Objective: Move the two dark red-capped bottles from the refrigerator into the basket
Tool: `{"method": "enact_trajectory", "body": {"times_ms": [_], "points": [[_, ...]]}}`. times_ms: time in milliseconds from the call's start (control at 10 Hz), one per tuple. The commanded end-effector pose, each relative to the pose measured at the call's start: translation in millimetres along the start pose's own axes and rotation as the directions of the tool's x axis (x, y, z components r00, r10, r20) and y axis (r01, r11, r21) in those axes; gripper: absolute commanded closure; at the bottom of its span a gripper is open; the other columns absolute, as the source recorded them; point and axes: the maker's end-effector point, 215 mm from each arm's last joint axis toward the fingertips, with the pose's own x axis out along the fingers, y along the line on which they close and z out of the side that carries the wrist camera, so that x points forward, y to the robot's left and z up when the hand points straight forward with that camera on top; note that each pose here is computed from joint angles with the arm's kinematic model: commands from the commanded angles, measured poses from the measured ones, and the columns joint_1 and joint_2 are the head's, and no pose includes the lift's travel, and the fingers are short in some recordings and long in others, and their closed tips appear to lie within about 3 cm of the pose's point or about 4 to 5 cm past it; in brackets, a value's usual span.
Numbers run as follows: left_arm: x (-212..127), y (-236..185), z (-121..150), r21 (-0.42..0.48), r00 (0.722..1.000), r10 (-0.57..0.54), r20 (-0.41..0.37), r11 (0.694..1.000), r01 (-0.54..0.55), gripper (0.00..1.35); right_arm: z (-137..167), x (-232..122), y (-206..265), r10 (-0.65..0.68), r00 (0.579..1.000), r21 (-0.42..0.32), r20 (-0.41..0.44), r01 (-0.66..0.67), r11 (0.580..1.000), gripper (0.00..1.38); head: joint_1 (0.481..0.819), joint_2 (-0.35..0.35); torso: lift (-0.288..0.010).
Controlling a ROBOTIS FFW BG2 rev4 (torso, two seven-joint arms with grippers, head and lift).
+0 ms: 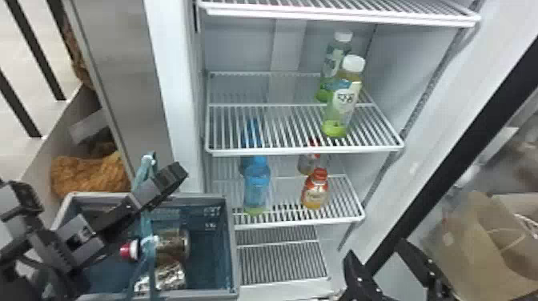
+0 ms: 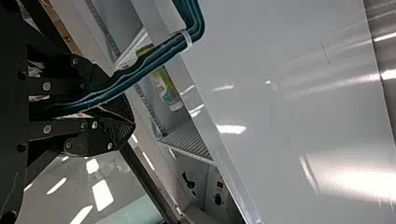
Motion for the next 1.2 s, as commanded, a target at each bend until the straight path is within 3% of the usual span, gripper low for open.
{"method": "enact_trajectory", "body": {"times_ms": [0,1100], "points": [[0.6,0.0,-0.4,0.001,1.000,0.000,-0.004,1.000,0.000,1.20,1.5,-0.2,-1.5,-0.002,1.000,-0.005,0.002,0.002,1.000,0.15,0.695,-0.131,-0.034],[5.8,-5.8,6.4,0.008,1.000,-0.022,0.017,1.000,0.022,1.20,-0.5,-3.5,-2.8,-0.010,1.000,0.002,-0.007,0.010,1.000,0.15,0.695,-0.139,-0.034]]}}
